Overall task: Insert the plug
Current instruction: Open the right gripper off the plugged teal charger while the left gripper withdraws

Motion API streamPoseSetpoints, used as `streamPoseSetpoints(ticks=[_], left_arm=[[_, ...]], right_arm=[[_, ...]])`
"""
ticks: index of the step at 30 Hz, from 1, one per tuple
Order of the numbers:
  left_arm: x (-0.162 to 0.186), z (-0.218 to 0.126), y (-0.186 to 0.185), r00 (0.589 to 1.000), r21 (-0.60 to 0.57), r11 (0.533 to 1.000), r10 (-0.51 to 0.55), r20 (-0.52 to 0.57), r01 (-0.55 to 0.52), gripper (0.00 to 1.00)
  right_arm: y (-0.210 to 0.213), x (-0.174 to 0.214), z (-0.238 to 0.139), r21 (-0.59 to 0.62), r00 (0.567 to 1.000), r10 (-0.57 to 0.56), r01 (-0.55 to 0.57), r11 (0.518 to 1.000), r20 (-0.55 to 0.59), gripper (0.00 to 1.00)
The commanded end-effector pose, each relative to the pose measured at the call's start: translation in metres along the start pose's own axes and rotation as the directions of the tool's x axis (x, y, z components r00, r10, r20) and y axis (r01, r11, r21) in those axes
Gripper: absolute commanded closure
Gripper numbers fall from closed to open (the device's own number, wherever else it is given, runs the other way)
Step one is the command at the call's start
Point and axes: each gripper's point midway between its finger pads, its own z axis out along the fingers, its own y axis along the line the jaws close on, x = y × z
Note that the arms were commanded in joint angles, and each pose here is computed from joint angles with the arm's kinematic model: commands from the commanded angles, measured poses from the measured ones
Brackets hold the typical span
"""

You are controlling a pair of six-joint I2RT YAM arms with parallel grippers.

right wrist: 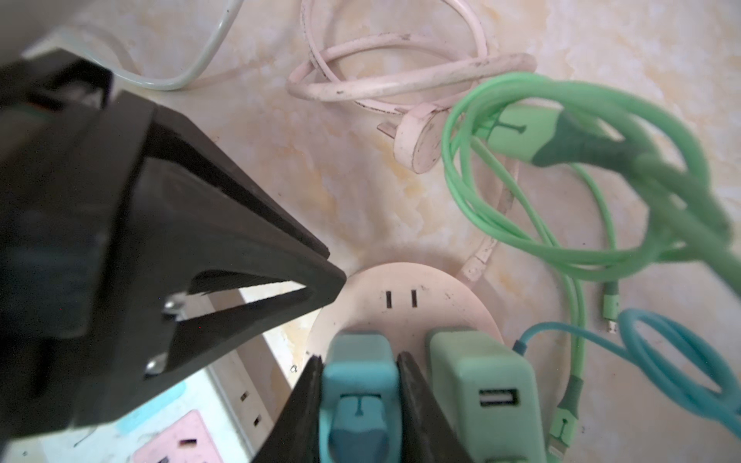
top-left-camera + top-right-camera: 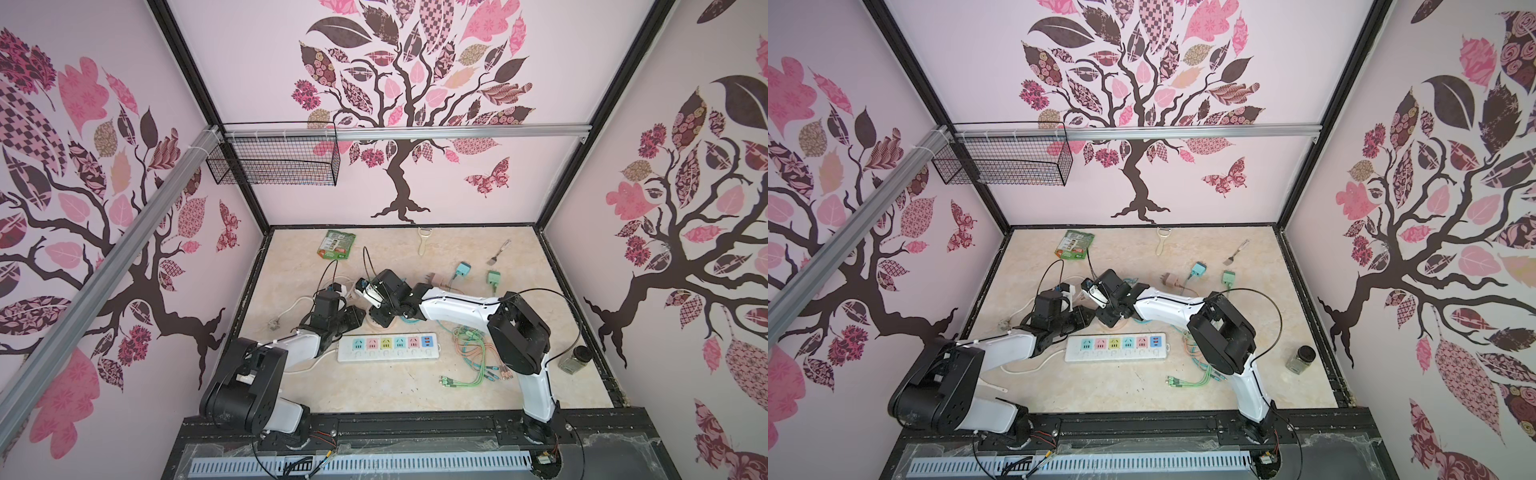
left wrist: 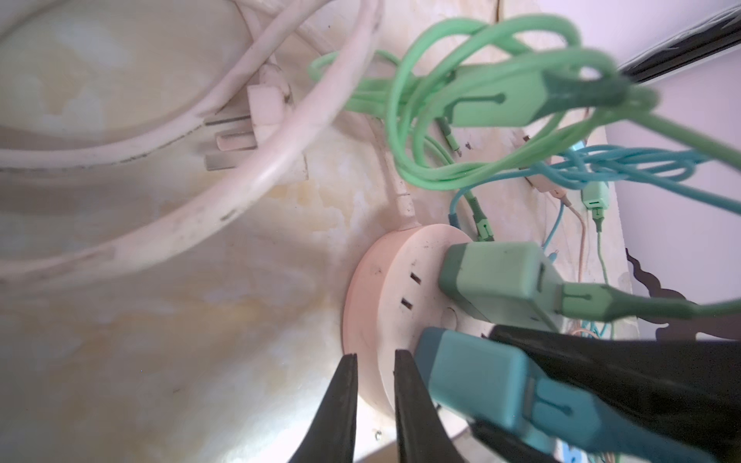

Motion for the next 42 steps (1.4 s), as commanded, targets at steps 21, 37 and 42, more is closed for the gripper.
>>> streamPoseSetpoints(ticks=[21,37,42], left_arm=[[-0.013,-0.073,-0.003,0.996,-0.108,0.994,-0.008,0.086,0.017,0.62],[-0.016,-0.085,-0.011,0.994,-0.084,0.996,-0.012,0.109,0.022,0.57],[-0.019,-0.093,-0.016,0.992,-0.074,0.997,-0.006,0.124,0.015,0.52]], right_arm=[[0.023,0.023,-0.024,-0.117,0.992,0.078,-0.090,0.989,-0.100,0.55],[0.030,0.020,-0.096,-0.140,0.992,0.121,-0.124,0.982,-0.030,0.27],[0.023,0.024,-0.130,-0.138,0.985,0.167,-0.160,0.977,0.039,0.24]])
